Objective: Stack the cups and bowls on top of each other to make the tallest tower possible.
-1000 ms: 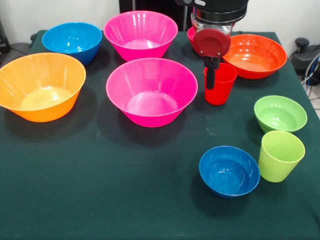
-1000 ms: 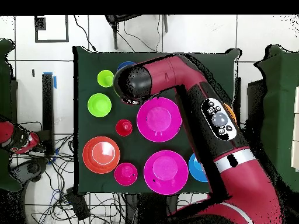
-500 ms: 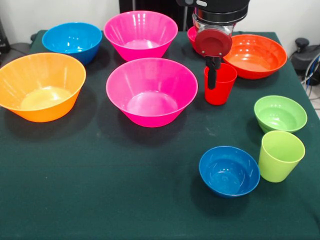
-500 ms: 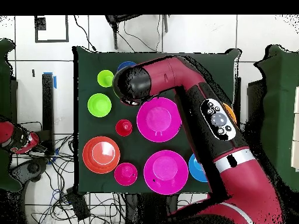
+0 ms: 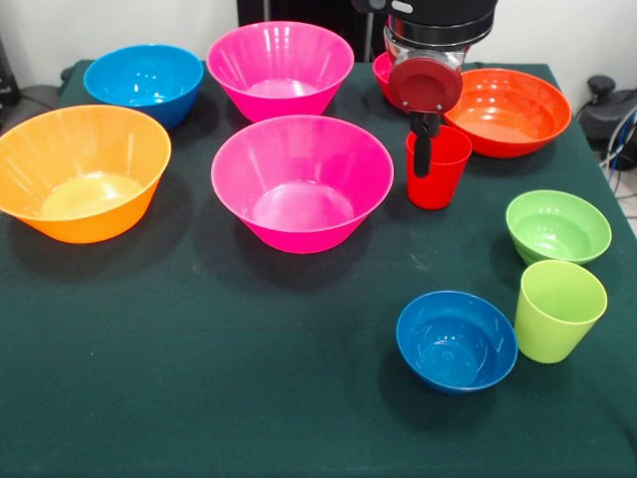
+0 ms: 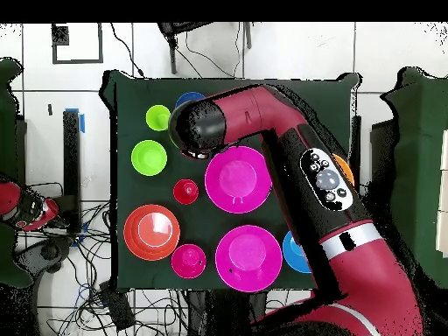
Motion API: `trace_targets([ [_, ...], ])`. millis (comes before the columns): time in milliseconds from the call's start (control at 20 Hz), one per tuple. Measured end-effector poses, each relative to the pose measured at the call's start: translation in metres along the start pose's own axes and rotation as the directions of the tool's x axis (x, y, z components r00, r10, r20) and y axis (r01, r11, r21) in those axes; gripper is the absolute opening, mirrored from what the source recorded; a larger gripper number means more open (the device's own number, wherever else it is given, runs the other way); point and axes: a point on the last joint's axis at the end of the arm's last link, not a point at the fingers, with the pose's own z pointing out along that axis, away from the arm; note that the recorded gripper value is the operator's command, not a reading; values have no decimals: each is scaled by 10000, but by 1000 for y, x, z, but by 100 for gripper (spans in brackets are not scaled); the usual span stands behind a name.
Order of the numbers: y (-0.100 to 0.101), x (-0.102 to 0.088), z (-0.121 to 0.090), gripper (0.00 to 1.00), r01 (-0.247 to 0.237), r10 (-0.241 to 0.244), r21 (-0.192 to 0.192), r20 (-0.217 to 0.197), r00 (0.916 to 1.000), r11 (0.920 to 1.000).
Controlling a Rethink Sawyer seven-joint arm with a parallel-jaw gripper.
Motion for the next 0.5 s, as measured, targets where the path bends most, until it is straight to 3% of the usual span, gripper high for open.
trace_targets([
  [500, 6, 0, 12, 100, 7, -6, -251, 50, 10000, 9997],
])
